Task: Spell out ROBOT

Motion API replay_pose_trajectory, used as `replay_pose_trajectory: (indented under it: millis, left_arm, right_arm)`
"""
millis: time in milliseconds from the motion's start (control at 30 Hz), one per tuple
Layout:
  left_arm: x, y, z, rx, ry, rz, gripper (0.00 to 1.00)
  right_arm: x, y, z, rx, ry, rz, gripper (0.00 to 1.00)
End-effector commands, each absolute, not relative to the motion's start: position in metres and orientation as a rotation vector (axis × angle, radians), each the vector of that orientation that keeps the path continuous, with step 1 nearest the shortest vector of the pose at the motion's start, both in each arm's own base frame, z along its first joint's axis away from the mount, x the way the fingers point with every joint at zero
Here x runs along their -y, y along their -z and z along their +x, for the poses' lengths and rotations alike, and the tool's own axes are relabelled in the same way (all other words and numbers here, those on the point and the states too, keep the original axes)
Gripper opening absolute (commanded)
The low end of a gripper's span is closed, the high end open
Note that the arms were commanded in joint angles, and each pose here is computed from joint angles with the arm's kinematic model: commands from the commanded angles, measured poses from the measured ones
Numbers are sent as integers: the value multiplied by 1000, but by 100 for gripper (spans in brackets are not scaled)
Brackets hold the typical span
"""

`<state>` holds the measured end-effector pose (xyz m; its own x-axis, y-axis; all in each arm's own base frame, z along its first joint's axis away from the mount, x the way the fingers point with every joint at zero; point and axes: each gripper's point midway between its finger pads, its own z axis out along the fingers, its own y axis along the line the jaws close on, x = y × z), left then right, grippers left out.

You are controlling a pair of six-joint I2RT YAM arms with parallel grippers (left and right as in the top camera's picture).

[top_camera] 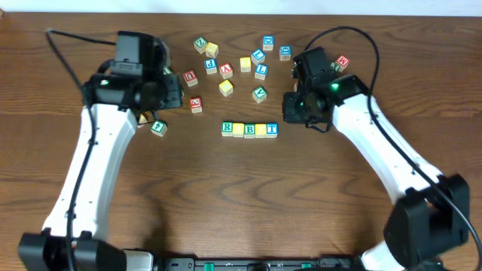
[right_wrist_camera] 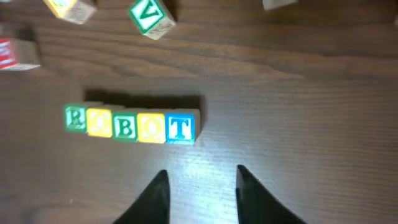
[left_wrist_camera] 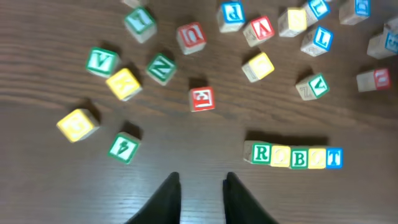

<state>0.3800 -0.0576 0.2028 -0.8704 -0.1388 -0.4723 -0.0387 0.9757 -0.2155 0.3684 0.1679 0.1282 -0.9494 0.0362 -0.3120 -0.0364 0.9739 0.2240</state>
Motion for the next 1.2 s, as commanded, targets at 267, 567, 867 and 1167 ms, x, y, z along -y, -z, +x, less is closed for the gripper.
replay_pose_trajectory:
  millis: [267,567,867,1167]
  left_arm:
    - [22,-240,371,-2524,229,-220,95]
    - [22,-239,370,-2529,228,-221,96]
    - [22,-239,370,-2529,228,-221,96]
    - [22,-239,370,-2529,228,-221,96]
  right_arm:
    - [-135,-203,347,-2661,-352,53,72]
    - [-106,-246,319,-2576,-332,110,99]
    - [-92,-266,301,-2522,-290,127,99]
    - [-86,-265,303,-2519,-241,126,99]
